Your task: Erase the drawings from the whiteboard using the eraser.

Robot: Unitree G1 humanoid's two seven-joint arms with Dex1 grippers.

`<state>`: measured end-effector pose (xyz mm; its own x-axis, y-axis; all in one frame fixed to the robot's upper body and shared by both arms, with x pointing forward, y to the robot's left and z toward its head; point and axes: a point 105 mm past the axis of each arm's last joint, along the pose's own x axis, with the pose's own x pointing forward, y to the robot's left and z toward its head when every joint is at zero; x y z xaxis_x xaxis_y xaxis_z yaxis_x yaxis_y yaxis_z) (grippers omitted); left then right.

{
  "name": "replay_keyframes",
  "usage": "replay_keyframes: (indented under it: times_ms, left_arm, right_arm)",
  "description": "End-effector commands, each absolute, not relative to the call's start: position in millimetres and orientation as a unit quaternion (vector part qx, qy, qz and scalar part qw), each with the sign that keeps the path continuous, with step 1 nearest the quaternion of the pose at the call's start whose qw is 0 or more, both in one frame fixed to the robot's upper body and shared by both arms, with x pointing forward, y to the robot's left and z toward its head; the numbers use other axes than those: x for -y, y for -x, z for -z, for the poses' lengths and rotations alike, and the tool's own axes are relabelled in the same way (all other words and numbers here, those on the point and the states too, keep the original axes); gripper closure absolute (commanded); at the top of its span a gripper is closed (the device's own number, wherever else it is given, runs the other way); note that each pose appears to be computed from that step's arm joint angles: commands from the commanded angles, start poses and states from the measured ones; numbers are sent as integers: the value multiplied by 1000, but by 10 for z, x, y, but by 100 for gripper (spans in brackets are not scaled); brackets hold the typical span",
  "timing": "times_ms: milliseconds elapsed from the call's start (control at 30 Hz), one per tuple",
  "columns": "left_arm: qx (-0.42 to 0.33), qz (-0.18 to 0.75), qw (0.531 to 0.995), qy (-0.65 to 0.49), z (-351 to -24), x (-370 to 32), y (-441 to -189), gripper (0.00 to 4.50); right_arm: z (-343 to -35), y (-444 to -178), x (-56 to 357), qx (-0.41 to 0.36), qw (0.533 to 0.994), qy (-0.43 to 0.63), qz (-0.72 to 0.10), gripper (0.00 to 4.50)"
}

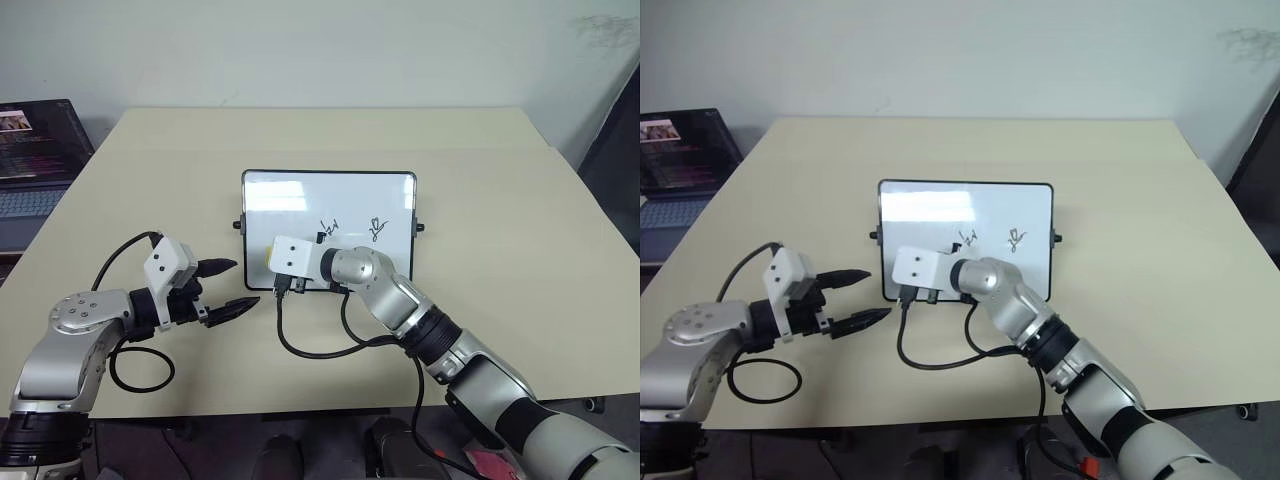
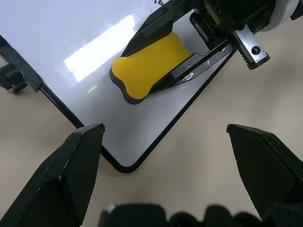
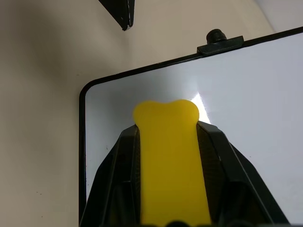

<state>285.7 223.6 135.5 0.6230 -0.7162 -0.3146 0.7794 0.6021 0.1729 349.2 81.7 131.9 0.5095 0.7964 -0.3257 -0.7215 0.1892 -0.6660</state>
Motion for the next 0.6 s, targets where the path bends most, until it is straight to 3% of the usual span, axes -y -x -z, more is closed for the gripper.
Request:
replay_keyframes:
  times_ms: [33, 267, 500, 600]
  left_arm:
    - [-84, 429, 886, -155, -1476, -2168, -2861, 0]
    - [-83, 432, 884, -156, -1484, -2146, -2870, 0]
    - [-81, 433, 885, -154, -1496, -2127, -2866, 0]
    - [-73, 431, 887, -146, -1520, -2084, -2866, 0]
  right_arm:
    - [-1495, -3698, -706, 65, 804, 402, -434, 319]
    - [-1824, -3828, -712, 123, 832, 382, -382, 319]
    - [-1573, -3765, -659, 86, 821, 386, -413, 319]
    - [-1675, -3641, -651, 126, 829, 343, -423, 319]
